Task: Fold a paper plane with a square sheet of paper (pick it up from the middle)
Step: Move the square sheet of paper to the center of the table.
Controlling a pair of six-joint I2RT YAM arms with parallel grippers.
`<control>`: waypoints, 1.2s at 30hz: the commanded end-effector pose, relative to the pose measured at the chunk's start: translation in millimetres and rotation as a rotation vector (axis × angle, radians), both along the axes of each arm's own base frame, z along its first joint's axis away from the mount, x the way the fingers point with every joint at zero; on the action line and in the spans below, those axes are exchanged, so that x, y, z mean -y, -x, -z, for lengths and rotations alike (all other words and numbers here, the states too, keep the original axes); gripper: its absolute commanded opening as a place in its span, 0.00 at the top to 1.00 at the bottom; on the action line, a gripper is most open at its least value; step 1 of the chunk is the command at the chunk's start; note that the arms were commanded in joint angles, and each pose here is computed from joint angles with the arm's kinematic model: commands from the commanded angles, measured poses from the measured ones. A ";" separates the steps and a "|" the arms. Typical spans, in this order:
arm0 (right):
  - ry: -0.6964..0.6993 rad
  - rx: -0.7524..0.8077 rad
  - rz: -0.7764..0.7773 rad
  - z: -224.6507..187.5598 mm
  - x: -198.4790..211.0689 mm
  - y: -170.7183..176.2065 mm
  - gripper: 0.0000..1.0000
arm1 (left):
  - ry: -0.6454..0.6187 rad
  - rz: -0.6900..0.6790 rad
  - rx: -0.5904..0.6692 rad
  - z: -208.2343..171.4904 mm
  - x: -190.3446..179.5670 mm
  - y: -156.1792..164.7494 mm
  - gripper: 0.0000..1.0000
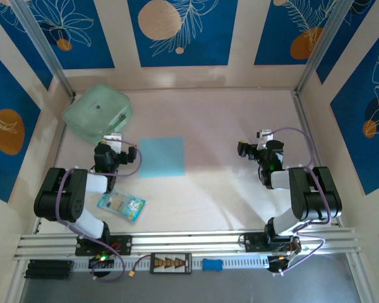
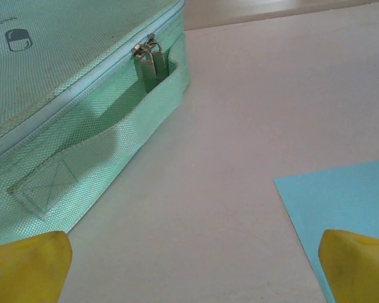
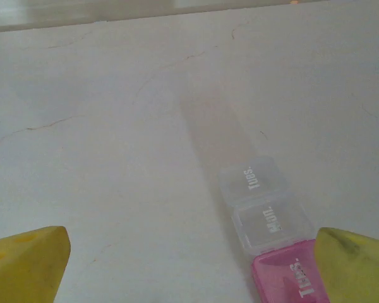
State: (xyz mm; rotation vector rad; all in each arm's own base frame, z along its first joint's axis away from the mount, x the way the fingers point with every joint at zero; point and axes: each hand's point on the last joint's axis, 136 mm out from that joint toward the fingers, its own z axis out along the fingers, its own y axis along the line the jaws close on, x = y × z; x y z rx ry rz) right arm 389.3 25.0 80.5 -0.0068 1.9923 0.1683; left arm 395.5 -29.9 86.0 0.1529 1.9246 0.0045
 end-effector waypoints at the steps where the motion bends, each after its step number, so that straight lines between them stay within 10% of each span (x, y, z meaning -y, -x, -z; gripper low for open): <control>1: -0.004 0.043 0.010 -13.4 2.4 -7.4 0.01 | -0.011 0.000 0.030 -6.1 0.6 0.2 0.00; 36: -0.014 0.042 0.003 -13.2 2.5 -7.0 0.01 | -0.010 -0.001 0.029 -6.1 0.5 -0.3 0.00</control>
